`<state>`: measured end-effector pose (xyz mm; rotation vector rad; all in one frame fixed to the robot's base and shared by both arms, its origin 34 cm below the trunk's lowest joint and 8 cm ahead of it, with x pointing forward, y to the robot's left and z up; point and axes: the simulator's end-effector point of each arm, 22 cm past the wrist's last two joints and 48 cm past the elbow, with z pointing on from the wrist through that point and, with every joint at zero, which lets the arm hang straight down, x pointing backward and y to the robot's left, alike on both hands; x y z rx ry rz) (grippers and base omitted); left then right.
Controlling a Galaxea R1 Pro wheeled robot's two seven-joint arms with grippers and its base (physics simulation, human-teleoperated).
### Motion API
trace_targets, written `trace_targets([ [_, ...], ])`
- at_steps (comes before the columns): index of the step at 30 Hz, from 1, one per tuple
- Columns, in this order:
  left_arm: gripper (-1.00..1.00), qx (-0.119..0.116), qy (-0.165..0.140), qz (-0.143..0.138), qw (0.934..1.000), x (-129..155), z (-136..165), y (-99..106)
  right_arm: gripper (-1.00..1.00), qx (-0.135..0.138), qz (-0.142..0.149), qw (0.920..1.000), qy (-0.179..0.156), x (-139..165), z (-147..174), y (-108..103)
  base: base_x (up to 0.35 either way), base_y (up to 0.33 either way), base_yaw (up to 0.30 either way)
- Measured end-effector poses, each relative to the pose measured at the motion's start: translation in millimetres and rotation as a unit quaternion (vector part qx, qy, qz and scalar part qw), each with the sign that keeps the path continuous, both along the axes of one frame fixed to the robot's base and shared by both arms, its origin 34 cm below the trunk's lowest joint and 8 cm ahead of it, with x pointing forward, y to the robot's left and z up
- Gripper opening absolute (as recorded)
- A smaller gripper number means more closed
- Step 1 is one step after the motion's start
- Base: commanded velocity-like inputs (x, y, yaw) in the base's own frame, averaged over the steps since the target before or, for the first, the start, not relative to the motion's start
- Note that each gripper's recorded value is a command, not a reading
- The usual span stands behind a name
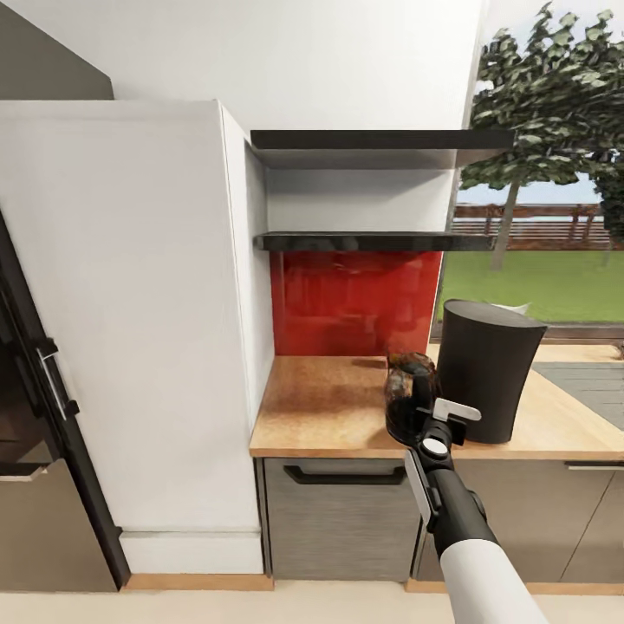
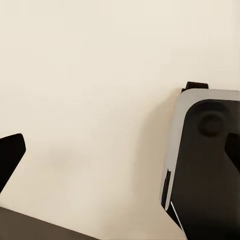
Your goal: Set up a coffee station on the kitchen countertop: keep the coffee maker on the countertop, move the bottle of coffee from the kitchen shelf to the counter next to the coffee maker, place a paper coffee filter on top of the coffee maker, put the saucer next to the coffee maker with the coffee cup on the saucer, and place the electric kettle next to the coffee maker.
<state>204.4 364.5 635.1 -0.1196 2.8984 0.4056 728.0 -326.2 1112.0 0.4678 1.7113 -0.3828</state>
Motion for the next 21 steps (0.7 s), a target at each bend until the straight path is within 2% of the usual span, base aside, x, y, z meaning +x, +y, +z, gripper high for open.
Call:
trace_targets([
  [21,1.00,0.000,0.001,0.000,1.0000,-0.9,-0.1,0.0,-1.00,0.002,0.002,1.0000,0.005,0.0,-7.8,2.1,0.028,0.037,0.000],
])
